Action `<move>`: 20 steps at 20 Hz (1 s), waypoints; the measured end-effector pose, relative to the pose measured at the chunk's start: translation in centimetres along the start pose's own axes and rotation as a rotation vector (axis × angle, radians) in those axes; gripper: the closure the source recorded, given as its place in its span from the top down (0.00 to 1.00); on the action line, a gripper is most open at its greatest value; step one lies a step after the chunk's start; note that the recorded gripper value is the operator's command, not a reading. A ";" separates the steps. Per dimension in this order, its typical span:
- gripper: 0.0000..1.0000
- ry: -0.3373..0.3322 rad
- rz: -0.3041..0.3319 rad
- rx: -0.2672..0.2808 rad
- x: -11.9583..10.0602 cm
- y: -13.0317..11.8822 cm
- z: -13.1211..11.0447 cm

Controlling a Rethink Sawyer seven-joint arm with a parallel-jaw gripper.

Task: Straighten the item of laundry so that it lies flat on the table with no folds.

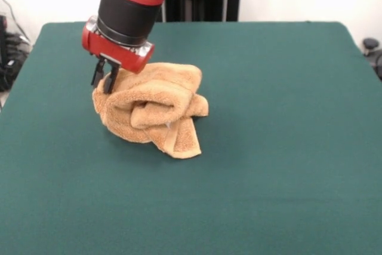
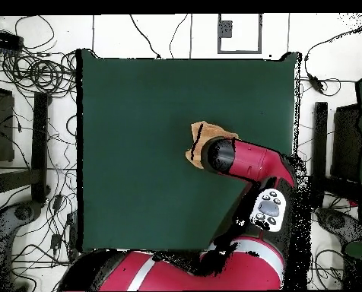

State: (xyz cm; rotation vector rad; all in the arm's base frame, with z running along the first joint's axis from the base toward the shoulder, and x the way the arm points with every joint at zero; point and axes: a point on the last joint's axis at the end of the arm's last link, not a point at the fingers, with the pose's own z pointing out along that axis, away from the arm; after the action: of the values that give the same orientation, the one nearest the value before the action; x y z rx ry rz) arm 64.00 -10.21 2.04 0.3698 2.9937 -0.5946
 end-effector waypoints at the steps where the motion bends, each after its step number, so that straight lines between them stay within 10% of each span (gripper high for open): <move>1: 0.00 0.000 0.004 -0.002 0.0 0.1 0.0; 20: 0.00 0.192 -0.035 0.027 3.1 2.9 -1.7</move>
State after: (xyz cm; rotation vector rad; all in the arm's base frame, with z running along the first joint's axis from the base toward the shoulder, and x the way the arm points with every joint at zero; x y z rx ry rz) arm 61.67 -6.30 2.16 0.3989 3.1833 -0.6377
